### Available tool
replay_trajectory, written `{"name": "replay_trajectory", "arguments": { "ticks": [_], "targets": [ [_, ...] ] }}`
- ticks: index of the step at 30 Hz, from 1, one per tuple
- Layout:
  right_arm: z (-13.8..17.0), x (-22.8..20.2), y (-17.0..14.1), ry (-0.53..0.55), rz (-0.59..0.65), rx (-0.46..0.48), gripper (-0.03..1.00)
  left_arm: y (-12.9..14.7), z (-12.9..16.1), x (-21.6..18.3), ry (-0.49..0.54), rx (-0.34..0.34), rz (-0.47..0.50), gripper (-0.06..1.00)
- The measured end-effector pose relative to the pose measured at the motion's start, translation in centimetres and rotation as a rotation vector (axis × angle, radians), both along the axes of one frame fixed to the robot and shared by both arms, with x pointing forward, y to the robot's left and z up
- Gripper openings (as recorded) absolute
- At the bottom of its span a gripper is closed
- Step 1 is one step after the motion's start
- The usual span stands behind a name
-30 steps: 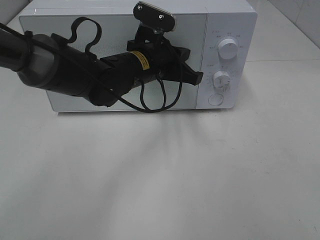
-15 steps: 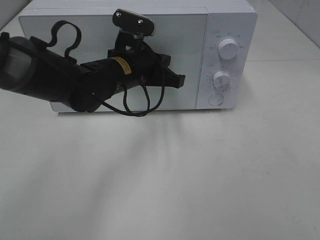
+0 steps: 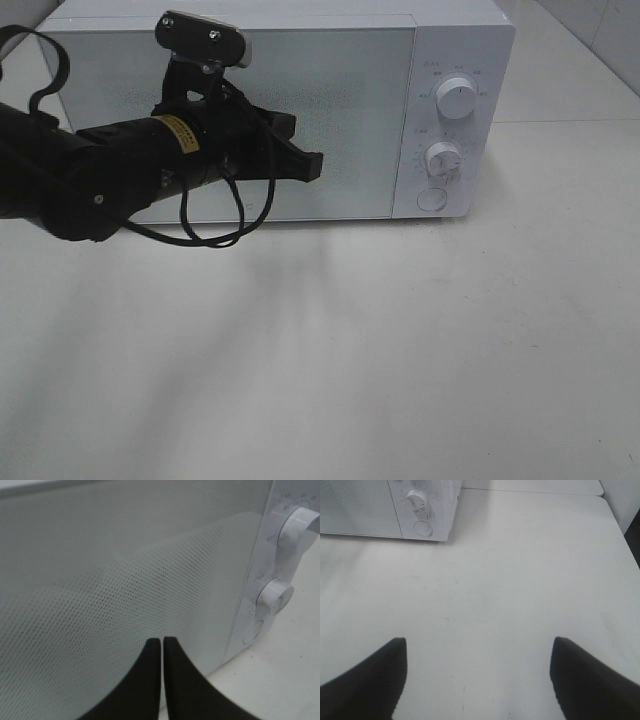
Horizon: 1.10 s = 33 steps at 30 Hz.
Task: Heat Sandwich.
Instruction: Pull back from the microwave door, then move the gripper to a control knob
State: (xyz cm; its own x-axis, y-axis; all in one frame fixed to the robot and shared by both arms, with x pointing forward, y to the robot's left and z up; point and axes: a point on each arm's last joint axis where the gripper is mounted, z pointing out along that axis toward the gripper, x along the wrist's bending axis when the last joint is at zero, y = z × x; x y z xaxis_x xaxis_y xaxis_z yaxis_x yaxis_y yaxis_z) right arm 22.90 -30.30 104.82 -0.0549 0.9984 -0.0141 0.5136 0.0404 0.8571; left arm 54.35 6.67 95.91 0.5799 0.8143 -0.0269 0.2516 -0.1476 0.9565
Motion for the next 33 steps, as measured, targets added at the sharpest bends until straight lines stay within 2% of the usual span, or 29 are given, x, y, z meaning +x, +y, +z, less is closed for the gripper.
{"name": "replay_trajectory", "arguments": {
  "ticks": [1,2,3,4,6,7,9,14,16,19,21,25,26,27,30,33],
  "targets": [
    [0.0,0.0,0.0,0.0,0.0,0.0,0.76,0.3,-0.1,-0.4,0.014,0.01,-0.001,0.13],
    [0.0,0.0,0.0,0.0,0.0,0.0,0.76,0.3,-0.1,-0.4,0.014,0.01,-0.001,0.13],
    [0.0,0.0,0.0,0.0,0.0,0.0,0.76,0.6,-0.1,-0.8,0.027,0.019,-0.001,0.22],
    [0.0,0.0,0.0,0.0,0.0,0.0,0.76,1.1,0.2,-1.5,0.048,0.031,0.0,0.43],
    [0.0,0.0,0.0,0.0,0.0,0.0,0.76,1.6,0.3,-2.1,0.078,0.049,0.0,0.7],
    [0.0,0.0,0.0,0.0,0.0,0.0,0.76,1.6,0.3,-2.1,0.078,0.049,0.0,0.7],
    [0.0,0.0,0.0,0.0,0.0,0.0,0.76,2.4,0.5,-2.9,0.136,0.087,0.002,0.93],
    [0.0,0.0,0.0,0.0,0.0,0.0,0.76,3.8,2.0,-3.6,0.203,0.132,0.012,0.98],
    [0.0,0.0,0.0,0.0,0.0,0.0,0.76,4.0,2.3,-3.7,0.214,0.142,0.014,0.99],
    [0.0,0.0,0.0,0.0,0.0,0.0,0.76,5.6,3.0,-4.3,0.296,0.2,0.03,0.99],
    [0.0,0.0,0.0,0.0,0.0,0.0,0.76,6.1,3.4,-4.4,0.307,0.204,0.041,0.99],
    [0.0,0.0,0.0,0.0,0.0,0.0,0.76,9.5,4.4,-4.2,0.397,0.23,0.132,0.99],
    [0.0,0.0,0.0,0.0,0.0,0.0,0.76,9.5,4.4,-4.2,0.397,0.23,0.132,0.99],
    [0.0,0.0,0.0,0.0,0.0,0.0,0.76,11.2,4.9,-4.2,0.428,0.233,0.177,0.99],
    [0.0,0.0,0.0,0.0,0.0,0.0,0.76,12.6,5.4,-4.3,0.449,0.23,0.219,0.99],
    [0.0,0.0,0.0,0.0,0.0,0.0,0.76,15.4,6.3,-4.5,0.492,0.218,0.307,0.99]
  ]
}}
